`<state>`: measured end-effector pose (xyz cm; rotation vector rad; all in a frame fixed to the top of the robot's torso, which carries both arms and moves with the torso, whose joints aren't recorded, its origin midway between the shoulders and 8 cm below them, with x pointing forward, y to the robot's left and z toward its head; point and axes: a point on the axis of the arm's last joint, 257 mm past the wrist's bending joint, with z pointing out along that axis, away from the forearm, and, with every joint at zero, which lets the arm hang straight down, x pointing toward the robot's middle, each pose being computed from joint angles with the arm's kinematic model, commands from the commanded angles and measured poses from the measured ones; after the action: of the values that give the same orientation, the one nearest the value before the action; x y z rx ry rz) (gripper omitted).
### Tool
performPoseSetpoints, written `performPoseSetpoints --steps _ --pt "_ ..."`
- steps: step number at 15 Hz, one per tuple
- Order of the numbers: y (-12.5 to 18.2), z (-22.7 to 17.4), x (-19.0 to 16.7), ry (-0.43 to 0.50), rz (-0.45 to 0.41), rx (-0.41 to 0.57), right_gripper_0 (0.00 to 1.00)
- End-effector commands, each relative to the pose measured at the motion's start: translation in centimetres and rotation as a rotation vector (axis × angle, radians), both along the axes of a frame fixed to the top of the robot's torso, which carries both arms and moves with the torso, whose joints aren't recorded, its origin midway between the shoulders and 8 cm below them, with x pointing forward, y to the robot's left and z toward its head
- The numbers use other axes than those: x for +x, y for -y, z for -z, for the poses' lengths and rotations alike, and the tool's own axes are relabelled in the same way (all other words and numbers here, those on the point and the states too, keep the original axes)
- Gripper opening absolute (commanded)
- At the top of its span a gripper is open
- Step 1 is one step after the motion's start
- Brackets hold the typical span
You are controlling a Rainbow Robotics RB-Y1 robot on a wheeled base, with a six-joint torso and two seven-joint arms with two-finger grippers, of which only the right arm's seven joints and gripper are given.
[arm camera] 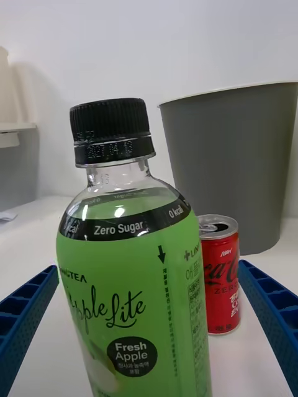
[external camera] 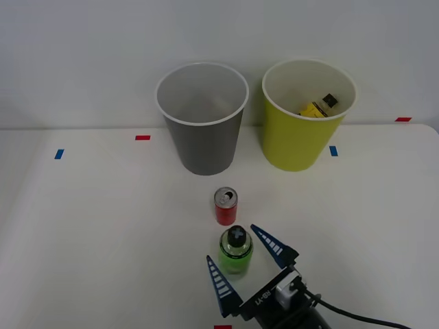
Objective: Put cans in the gray bin, plastic bottles in the light green bin
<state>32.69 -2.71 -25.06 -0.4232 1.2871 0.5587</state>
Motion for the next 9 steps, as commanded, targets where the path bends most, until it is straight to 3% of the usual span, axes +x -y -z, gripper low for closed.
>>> performPoseSetpoints --steps 1,9 --pt "-0.32 -0.31 0.18 0.007 0.008 0.006 1.0" --pt "0.41 -0.25 0.51 0.008 0.028 0.001 1.0"
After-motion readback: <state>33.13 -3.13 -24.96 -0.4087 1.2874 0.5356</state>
